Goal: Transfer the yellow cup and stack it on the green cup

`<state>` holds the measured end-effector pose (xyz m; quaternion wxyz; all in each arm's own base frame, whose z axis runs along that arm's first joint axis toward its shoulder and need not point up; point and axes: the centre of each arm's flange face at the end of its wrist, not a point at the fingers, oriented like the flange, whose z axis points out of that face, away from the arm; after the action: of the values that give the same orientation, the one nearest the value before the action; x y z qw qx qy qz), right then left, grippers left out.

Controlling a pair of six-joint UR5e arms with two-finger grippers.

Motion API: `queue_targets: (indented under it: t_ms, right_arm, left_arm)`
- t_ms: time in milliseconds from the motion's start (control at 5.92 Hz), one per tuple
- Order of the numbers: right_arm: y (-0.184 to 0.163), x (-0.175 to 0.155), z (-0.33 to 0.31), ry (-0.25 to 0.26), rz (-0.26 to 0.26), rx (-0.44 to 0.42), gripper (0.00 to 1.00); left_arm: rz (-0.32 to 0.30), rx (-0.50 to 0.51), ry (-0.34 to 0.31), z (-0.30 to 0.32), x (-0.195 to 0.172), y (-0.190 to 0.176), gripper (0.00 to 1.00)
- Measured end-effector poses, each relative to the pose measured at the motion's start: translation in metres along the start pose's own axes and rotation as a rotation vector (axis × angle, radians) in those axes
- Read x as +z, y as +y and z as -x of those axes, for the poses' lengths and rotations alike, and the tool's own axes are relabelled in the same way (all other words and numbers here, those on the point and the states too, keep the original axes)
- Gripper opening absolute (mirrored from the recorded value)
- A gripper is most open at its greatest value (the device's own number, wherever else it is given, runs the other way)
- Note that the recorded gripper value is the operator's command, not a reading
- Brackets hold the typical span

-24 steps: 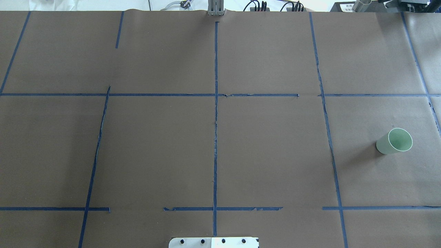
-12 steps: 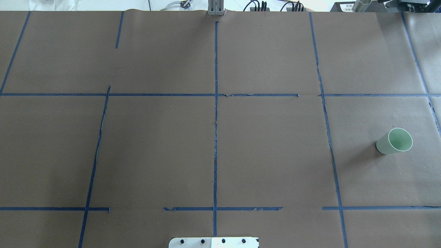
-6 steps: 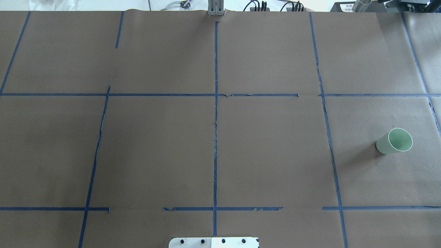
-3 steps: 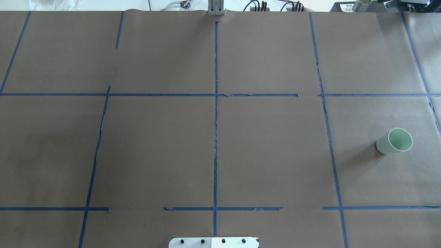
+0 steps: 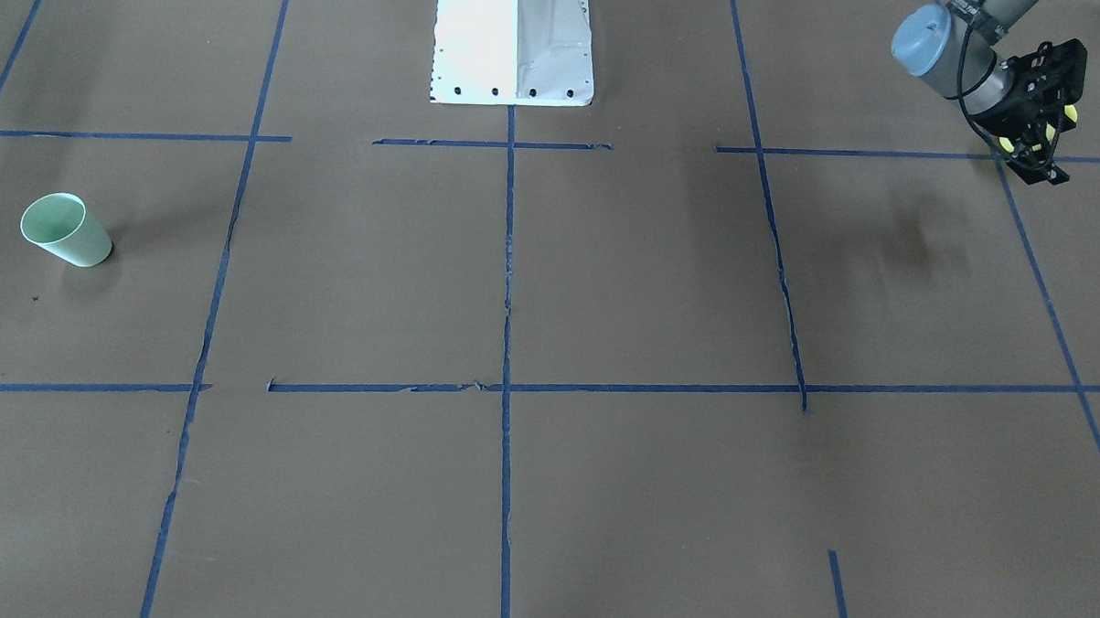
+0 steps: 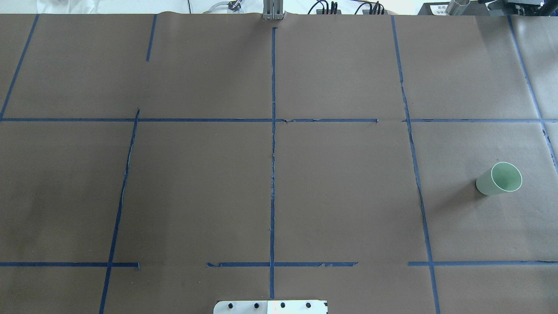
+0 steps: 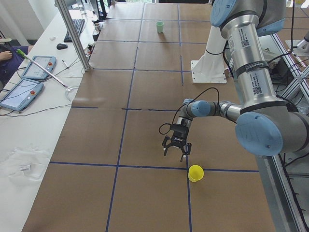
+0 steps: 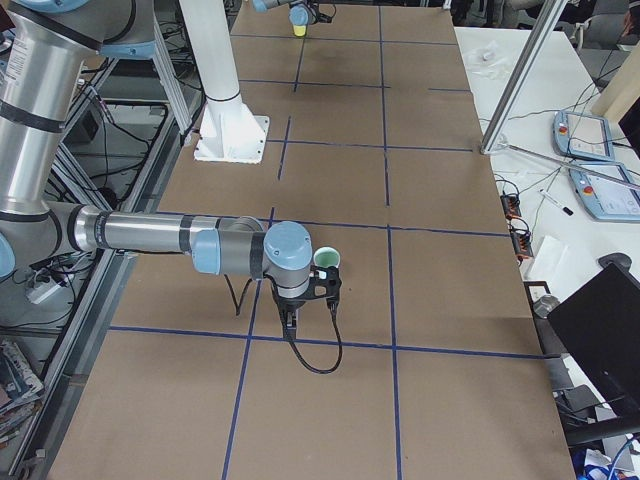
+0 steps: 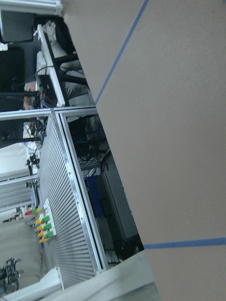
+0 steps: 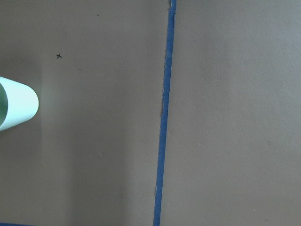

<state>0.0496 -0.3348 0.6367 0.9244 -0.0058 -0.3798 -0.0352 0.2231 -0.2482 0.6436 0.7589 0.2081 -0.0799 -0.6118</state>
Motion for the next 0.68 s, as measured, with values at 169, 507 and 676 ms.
queue_targets:
  t_ms: [169, 507, 676]
  right_arm:
    - [0.0, 0.0, 0.0, 0.0, -0.001, -0.001, 1.0]
    - [0.0, -0.001, 0.001, 0.0, -0.002, -0.005, 1.0]
    - [0.0, -0.001, 0.001, 0.0, -0.003, -0.006, 1.0]
  left_arm:
    - [-0.029, -0.071, -0.068, 0.011, -0.011, 0.016, 1.0]
    - [-0.077, -0.17, -0.148, 0.034, -0.034, 0.047, 1.0]
    - [-0.097, -0.193, -0.157, 0.043, -0.036, 0.056, 1.0]
